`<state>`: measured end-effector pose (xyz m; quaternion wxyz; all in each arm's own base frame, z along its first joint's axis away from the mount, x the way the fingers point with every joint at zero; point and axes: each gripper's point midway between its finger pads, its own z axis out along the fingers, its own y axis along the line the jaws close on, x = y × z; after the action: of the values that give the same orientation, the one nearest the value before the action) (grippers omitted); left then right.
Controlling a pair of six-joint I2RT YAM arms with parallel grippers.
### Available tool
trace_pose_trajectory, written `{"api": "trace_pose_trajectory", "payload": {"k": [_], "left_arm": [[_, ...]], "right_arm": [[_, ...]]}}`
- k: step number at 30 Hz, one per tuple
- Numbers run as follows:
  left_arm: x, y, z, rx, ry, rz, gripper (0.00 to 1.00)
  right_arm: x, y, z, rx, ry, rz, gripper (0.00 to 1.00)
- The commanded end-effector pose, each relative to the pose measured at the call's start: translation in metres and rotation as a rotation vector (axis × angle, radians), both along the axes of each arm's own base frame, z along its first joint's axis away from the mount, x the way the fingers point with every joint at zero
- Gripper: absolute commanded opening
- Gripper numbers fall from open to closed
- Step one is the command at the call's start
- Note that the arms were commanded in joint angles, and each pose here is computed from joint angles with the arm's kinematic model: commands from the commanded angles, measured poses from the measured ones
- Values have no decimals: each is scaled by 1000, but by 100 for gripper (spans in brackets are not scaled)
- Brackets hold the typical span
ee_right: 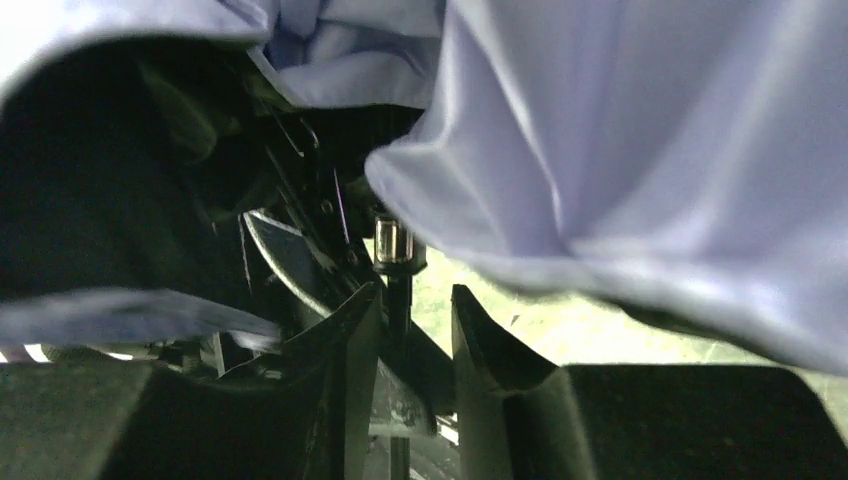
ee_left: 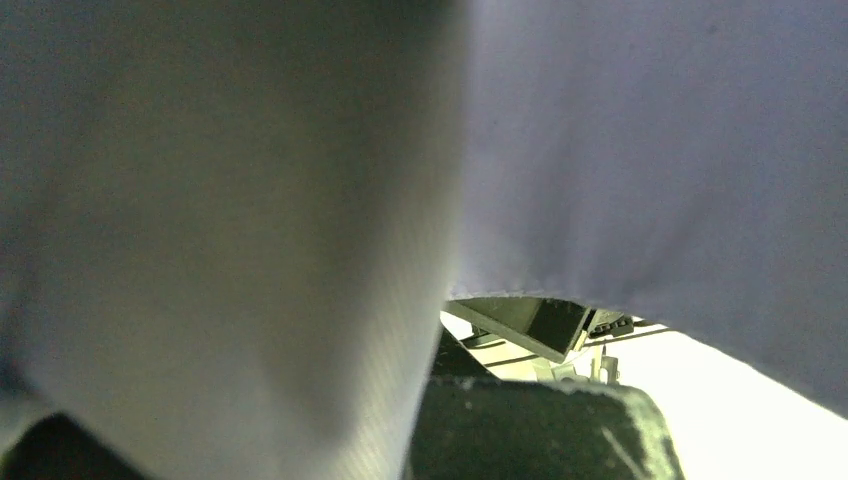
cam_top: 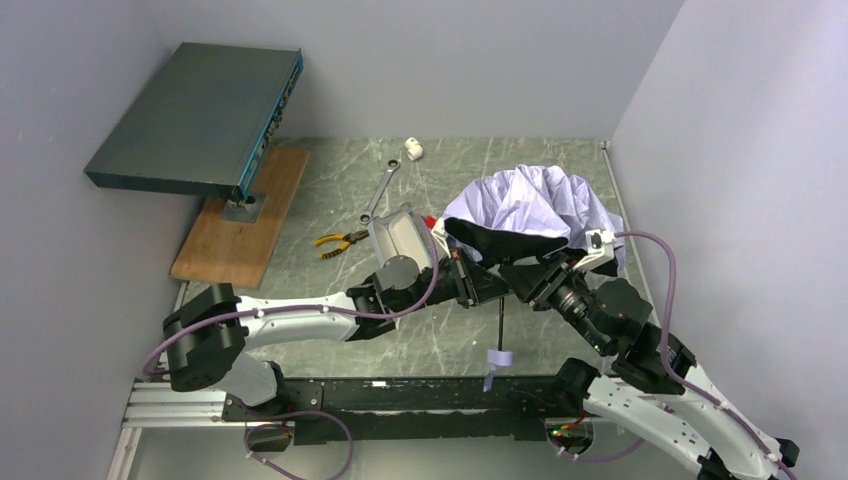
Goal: Open the umbrella
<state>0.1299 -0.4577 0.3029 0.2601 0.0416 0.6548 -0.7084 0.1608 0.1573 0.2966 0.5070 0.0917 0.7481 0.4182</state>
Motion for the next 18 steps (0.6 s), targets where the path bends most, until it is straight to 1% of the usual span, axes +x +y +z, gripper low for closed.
{"api": "trace_pose_trajectory", "payload": {"k": [1, 7, 8, 10, 11, 18], "left_arm": [[-7, 5, 68, -191, -92, -29, 0], [-16, 2, 68, -177, -113, -70, 0], [-18, 1, 68, -172, -117, -77, 0], [-22, 0, 68, -164, -119, -85, 0], [-23, 1, 68, -160, -120, -87, 0], [-45, -5, 65, -106, -123, -119, 0]], "right_arm": [[7, 12, 12, 27, -31, 15, 32], [19, 8, 8, 15, -22, -57, 21], [22, 7, 5, 9, -16, -74, 18], [28, 3, 2, 8, -2, -118, 5], [31, 1, 0, 5, -2, -139, 0], [59, -18, 3, 32, -27, -349, 0]]}}
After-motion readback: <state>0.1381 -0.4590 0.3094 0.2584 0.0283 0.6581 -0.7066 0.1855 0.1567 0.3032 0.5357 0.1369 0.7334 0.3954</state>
